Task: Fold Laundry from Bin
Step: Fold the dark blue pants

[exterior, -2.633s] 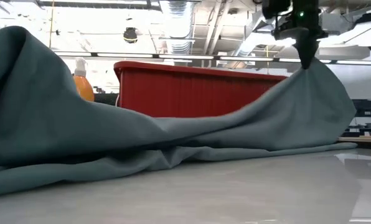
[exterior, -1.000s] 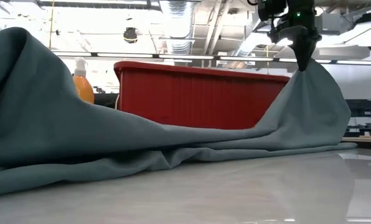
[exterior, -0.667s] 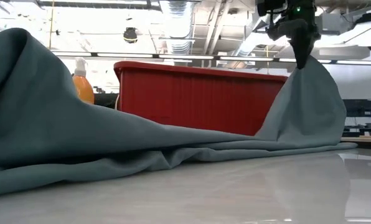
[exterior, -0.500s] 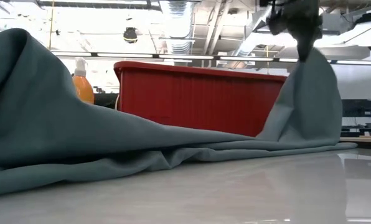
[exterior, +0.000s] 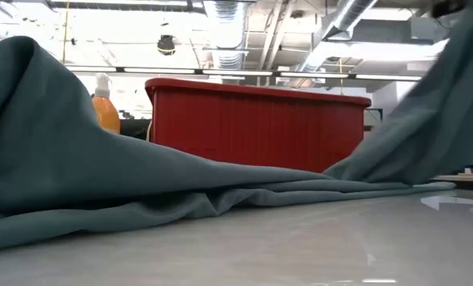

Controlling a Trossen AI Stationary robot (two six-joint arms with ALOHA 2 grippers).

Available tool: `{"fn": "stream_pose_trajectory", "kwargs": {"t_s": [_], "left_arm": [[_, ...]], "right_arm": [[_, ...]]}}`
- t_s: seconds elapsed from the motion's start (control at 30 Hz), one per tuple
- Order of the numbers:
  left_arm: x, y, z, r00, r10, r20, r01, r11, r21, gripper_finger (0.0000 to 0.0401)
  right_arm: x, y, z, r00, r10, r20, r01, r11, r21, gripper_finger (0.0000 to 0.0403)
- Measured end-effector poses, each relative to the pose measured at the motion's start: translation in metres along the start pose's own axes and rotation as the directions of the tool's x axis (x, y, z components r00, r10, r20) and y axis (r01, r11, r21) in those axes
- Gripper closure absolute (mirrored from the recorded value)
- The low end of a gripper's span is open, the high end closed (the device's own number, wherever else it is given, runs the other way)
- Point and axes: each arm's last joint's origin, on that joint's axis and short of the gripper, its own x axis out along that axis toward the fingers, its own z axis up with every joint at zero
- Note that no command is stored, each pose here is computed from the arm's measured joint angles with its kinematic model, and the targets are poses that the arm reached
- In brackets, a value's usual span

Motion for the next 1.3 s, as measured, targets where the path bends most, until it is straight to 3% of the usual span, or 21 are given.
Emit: {"fn": "stream_pose_trajectory", "kwargs": {"t_s": [0.23,0.37,0.47,0.63,0.73,0.83,0.97,1.03,1.1,1.17,1.23,1.27,1.3], "left_arm": [[0.000,0.000,0.000,1.000,-0.002,0.014,0.001,0.996,0.088,0.0401],[0.000,0.003,0.001,0.999,0.032,0.033,-0.036,0.994,0.100,0.0401],[0.000,0.006,0.003,0.998,0.057,0.036,-0.061,0.991,0.115,0.0401],[-0.001,0.008,0.012,0.995,0.085,0.046,-0.092,0.982,0.167,0.0401],[-0.003,0.010,0.021,0.995,0.096,0.037,-0.102,0.970,0.219,0.0401],[-0.009,0.014,0.035,0.995,0.086,0.047,-0.095,0.961,0.261,0.0401],[-0.022,0.024,0.055,0.996,0.056,0.069,-0.074,0.954,0.290,0.0401],[-0.030,0.030,0.063,0.996,0.037,0.085,-0.060,0.956,0.288,0.0401],[-0.038,0.036,0.069,0.994,0.011,0.111,-0.043,0.957,0.287,0.0401],[-0.046,0.043,0.074,0.989,-0.011,0.145,-0.030,0.959,0.282,0.0401],[-0.053,0.049,0.077,0.984,-0.033,0.177,-0.016,0.963,0.269,0.0401],[-0.056,0.052,0.077,0.981,-0.043,0.190,-0.008,0.965,0.261,0.0401],[-0.059,0.054,0.078,0.978,-0.051,0.205,-0.002,0.968,0.252,0.0401]], "right_arm": [[0.020,0.026,-0.037,0.986,-0.002,-0.164,0.009,0.999,0.044,0.0374],[0.051,0.025,-0.055,0.939,-0.062,-0.339,0.099,0.991,0.092,0.0374],[0.075,0.026,-0.065,0.919,-0.078,-0.387,0.107,0.993,0.056,0.0374],[0.087,0.038,-0.070,0.951,-0.030,-0.306,0.016,0.999,-0.047,0.0375],[0.078,0.029,-0.064,0.960,-0.113,-0.255,0.103,0.993,-0.050,0.0375],[0.062,0.016,-0.050,0.963,-0.239,-0.126,0.232,0.970,-0.067,0.0373],[0.036,0.004,-0.017,0.961,-0.254,0.111,0.269,0.950,-0.156,0.0374],[0.021,-0.005,0.001,0.934,-0.294,0.202,0.333,0.922,-0.197,0.0374],[0.007,-0.018,0.018,0.886,-0.356,0.297,0.434,0.861,-0.264,0.0374],[-0.011,-0.031,0.032,0.802,-0.446,0.398,0.574,0.760,-0.304,0.0374],[-0.031,-0.042,0.043,0.685,-0.552,0.476,0.711,0.650,-0.268,0.0376],[-0.040,-0.046,0.046,0.642,-0.582,0.499,0.746,0.623,-0.234,0.0376],[-0.047,-0.046,0.048,0.629,-0.584,0.513,0.753,0.622,-0.214,0.0376]]}}
